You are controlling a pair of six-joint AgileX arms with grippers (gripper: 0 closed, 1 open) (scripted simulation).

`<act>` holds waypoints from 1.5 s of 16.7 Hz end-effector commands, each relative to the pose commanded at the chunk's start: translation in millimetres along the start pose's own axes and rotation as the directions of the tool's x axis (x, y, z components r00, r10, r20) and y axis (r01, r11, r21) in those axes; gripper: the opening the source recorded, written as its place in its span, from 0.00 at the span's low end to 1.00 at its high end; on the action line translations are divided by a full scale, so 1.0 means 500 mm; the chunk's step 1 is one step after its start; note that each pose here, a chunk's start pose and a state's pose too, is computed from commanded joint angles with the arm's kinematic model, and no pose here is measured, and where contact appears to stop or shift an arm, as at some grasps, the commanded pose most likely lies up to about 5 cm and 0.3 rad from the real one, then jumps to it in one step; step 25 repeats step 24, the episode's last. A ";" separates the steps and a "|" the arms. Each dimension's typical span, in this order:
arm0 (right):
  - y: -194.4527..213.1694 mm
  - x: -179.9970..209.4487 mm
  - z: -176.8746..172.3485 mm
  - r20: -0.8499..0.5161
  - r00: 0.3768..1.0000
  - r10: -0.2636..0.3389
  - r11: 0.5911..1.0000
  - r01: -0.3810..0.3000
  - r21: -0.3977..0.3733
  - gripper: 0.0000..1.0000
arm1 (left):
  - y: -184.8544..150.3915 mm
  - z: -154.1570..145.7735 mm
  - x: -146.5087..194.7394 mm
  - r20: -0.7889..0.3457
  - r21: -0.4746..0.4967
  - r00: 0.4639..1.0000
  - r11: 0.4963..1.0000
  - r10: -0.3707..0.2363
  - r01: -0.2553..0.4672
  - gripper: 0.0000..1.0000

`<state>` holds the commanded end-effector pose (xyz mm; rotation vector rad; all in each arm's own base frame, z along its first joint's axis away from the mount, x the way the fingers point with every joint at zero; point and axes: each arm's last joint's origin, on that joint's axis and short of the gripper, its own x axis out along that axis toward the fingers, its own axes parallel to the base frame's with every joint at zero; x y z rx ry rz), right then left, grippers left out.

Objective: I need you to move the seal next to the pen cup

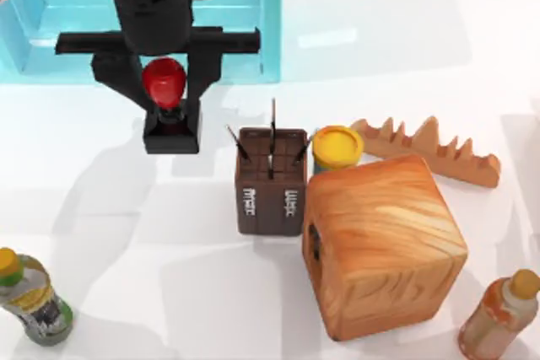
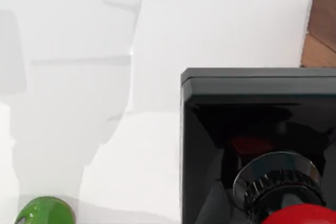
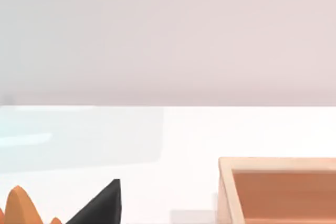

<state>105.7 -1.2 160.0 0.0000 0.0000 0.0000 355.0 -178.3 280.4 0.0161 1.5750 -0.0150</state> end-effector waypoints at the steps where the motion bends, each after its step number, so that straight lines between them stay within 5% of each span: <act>1: 0.000 0.000 0.000 0.000 1.000 0.000 1.000 0.000 0.000 1.00 | -0.001 0.000 0.004 0.003 0.000 1.000 1.000 -0.001 0.001 0.00; 5: 0.000 0.000 0.000 0.000 1.000 0.000 1.000 0.000 0.000 1.00 | -0.001 0.000 0.004 0.004 0.000 1.000 1.000 -0.002 0.002 0.00; 18: 0.000 0.000 0.000 0.000 1.000 0.000 1.000 0.000 0.000 1.00 | -0.001 0.000 0.004 0.004 0.000 1.000 1.000 -0.002 0.002 0.98; 25: 0.000 0.000 0.000 0.000 1.000 0.000 1.000 0.000 0.000 1.00 | -0.001 0.000 0.004 0.004 0.000 1.000 1.000 -0.002 0.002 1.00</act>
